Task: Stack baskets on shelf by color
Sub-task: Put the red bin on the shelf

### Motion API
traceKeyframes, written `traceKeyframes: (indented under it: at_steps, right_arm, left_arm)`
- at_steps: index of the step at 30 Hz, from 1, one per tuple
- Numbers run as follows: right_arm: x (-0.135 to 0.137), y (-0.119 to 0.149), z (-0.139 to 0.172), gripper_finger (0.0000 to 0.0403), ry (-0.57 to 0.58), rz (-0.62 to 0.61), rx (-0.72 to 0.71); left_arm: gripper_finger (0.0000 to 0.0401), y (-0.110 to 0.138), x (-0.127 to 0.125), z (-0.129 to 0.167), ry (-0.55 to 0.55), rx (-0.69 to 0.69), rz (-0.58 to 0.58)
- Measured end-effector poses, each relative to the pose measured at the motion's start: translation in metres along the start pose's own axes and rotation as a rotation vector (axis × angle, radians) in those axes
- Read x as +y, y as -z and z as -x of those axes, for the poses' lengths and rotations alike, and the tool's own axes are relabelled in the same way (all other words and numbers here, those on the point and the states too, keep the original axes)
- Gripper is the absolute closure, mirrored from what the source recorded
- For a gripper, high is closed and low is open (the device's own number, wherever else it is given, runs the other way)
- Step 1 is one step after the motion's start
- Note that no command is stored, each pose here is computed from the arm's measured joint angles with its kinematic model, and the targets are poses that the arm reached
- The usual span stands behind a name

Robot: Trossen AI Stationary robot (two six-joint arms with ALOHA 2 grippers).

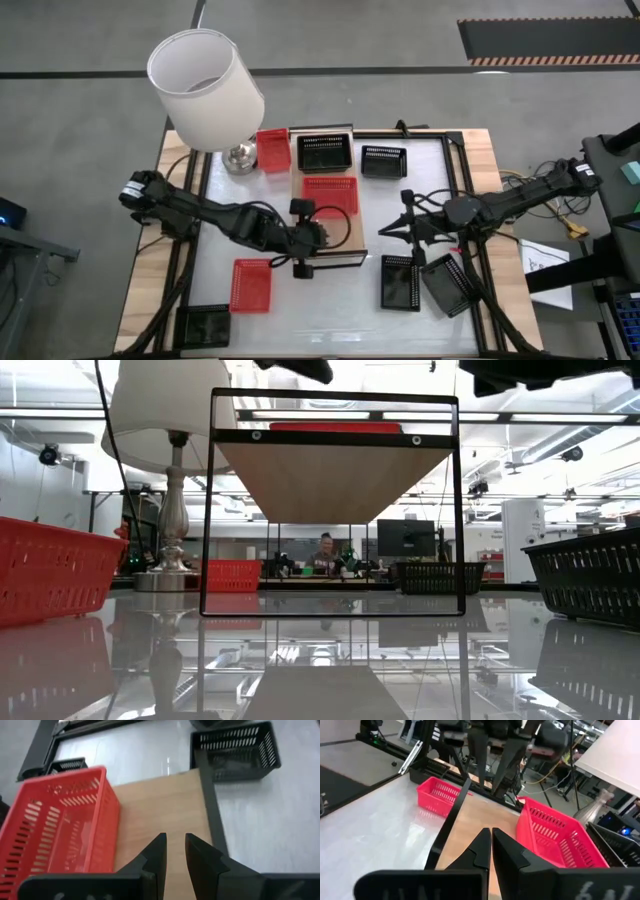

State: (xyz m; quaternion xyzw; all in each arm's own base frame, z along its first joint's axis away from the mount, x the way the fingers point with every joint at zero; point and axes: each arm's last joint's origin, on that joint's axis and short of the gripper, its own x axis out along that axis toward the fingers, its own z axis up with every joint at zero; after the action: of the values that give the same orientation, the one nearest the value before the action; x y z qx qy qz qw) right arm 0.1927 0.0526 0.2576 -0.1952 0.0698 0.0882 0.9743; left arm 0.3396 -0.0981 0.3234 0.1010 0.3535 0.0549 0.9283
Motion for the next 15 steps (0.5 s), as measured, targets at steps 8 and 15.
traceKeyframes:
  at_steps: [8,15]
  right_arm:
    - [-0.004,0.003,-0.034,0.0394,0.006,-0.023,0.105]
    - [-0.018,0.015,-0.054,0.0394,0.081,-0.05,0.195]
  left_arm:
    - [0.0347,0.006,0.003,-0.008,-0.033,0.013,0.006]
    - [0.0347,0.006,0.003,-0.008,-0.037,0.013,0.006]
